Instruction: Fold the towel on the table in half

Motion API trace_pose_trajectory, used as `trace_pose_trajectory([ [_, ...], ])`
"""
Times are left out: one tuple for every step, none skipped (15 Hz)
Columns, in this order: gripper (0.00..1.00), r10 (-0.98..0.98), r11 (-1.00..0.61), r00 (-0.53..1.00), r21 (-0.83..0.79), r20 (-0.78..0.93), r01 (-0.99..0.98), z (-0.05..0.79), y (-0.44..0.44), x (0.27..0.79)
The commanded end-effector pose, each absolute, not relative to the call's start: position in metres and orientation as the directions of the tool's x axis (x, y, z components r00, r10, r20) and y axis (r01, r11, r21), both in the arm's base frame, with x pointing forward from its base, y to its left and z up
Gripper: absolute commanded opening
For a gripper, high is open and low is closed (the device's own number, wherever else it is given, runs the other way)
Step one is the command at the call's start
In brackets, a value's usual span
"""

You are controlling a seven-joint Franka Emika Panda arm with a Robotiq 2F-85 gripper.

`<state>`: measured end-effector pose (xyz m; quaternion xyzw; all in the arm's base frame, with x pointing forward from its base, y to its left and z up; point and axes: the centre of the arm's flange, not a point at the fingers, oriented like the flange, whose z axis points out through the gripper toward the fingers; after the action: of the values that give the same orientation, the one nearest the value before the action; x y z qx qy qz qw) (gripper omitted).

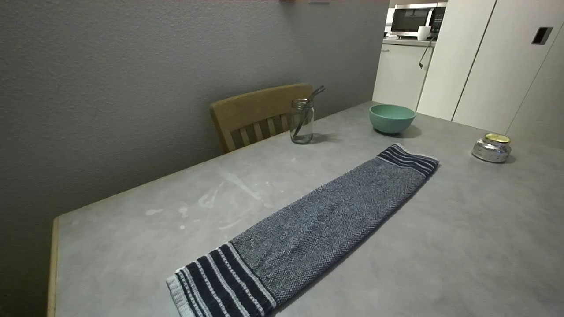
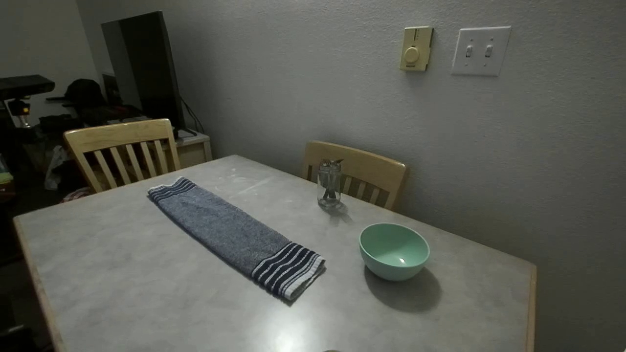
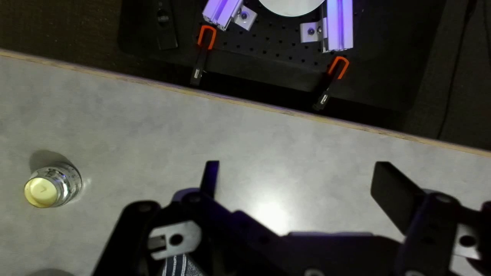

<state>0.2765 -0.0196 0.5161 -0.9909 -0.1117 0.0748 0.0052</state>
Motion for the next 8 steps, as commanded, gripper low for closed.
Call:
trace_pose_trajectory([
  [1.00,0.222,-0.975,0.964,-0.027,-0.147,0.221,0.5161,-0.0196,0.2765],
  [1.00,0.222,-0.975,0.964,-0.027,-0.147,0.221,0.5161,-0.0196,0.2765],
  [1.00,0.222,-0.975,0.964,-0.027,-0.147,0.221,0.5161,-0.0196,0.2765],
  [1.00,0.222,-0.975,0.964,-0.027,-0.147,0.221,0.5161,-0.0196,0.2765],
  [1.00,0.222,-0.975,0.964,-0.027,-0.147,0.221,0.5161,-0.0196,0.2765],
  [1.00,0.222,-0.975,0.964,-0.027,-0.147,0.221,0.5161,-0.0196,0.2765],
  [1.00,0.252,-0.966,0.960,0.020,-0.126,0.256,0.5160,-0.0198,0.2746],
  [1.00,0.256,-0.963,0.960,0.053,-0.117,0.263,0.5149,-0.0210,0.2760],
])
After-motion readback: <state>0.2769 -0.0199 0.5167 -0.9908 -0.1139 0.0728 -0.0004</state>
